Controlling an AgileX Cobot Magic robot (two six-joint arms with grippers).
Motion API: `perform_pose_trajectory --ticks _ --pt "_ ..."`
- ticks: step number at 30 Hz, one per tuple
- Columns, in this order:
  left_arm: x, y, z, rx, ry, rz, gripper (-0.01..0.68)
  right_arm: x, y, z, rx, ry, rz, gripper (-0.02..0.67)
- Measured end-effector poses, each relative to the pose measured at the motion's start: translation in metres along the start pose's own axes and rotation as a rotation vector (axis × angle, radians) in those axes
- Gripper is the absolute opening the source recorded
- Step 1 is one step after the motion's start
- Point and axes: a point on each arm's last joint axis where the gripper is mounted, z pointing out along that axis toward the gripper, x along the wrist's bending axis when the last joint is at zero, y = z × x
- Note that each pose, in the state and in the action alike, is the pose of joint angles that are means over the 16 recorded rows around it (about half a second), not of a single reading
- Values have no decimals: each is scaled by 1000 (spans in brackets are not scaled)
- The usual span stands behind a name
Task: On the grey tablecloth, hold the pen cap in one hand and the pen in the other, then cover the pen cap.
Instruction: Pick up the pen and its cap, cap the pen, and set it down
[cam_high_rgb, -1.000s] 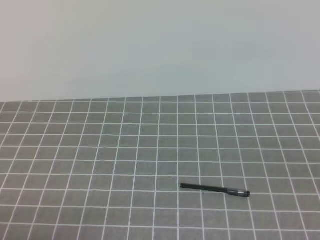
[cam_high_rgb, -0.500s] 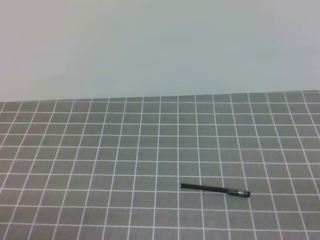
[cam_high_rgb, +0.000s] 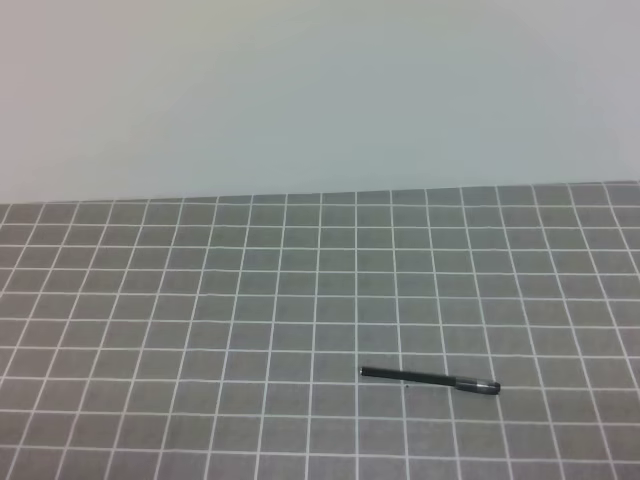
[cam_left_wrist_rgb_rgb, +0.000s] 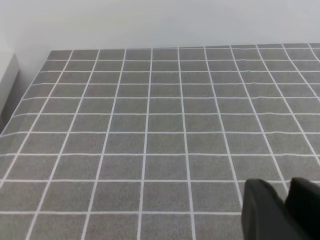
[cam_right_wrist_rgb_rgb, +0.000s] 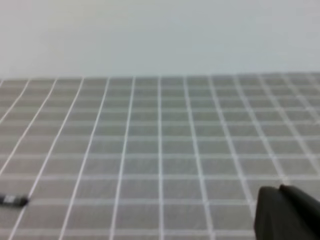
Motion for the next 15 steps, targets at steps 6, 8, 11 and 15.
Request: perform_pose_trajectory --ticks 6,8,11,15 --pt "0 1 0 -3 0 0 92 4 -7 2 11 37 -37 0" --pt "0 1 0 -4 0 0 92 5 -8 3 15 45 -57 0" --pt "0 1 0 -4 0 0 92 6 -9 3 20 52 -89 0" --pt "0 1 0 -3 0 0 92 6 -9 3 18 50 -118 0"
